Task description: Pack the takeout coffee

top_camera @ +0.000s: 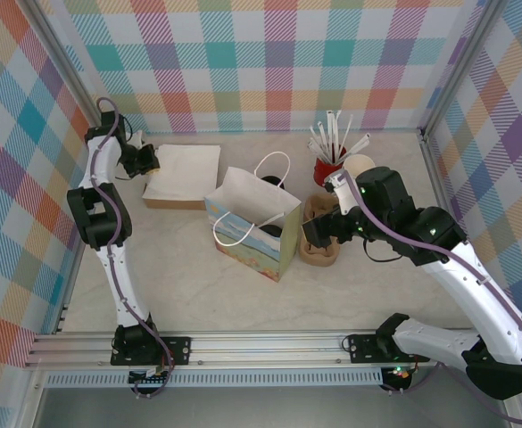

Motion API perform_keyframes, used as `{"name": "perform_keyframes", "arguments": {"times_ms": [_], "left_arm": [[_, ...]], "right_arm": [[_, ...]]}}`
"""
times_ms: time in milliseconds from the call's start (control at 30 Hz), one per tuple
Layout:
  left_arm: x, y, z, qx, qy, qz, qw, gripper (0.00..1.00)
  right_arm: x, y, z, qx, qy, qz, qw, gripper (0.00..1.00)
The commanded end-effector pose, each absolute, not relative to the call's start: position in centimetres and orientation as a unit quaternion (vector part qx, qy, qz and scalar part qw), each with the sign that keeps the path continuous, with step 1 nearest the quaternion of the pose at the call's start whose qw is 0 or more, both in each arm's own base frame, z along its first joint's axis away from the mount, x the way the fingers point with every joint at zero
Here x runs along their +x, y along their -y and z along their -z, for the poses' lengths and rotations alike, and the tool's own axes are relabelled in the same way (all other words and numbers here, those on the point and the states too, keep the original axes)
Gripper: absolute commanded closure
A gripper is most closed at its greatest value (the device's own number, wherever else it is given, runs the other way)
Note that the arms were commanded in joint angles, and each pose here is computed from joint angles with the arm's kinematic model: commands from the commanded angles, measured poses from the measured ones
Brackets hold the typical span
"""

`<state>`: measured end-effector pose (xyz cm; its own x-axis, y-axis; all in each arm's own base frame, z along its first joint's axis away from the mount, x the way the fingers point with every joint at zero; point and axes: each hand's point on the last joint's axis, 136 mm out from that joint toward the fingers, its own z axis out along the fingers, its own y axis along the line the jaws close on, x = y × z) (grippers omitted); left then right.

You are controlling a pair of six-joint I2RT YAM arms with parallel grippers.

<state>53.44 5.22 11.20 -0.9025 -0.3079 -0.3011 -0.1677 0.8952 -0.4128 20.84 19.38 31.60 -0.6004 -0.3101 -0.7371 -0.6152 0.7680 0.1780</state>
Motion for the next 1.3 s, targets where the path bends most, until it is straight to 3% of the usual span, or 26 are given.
{"name": "perform_keyframes", "arguments": {"times_ms": [0, 367, 767, 1067, 1267], "left_arm": [[53.3, -4.4, -18.7, -0.091, -0.938, 0.214, 0.256, 1.00], [50.0, 0.6, -33.0, 0.030, -0.871, 0.276, 0.406, 1.00], [37.0, 11.2, -46.8, 0.240, -0.759, 0.345, 0.498, 1.00], [25.4, 17.6, -52.1, 0.390, -0.644, 0.375, 0.540, 1.00], [21.8, 19.8, -53.2, 0.438, -0.600, 0.407, 0.532, 1.00]], "right_arm": [[21.3, -19.4, -32.2, -0.259, -0.865, -0.214, 0.374, 0.07], [22.0, -20.3, -33.9, -0.279, -0.840, -0.224, 0.408, 0.06], [21.2, -24.4, -40.6, -0.422, -0.710, -0.276, 0.492, 0.00], [20.0, -28.8, -46.5, -0.487, -0.617, -0.362, 0.502, 0.00], [20.2, -32.3, -47.8, -0.519, -0.583, -0.382, 0.495, 0.00]]}}
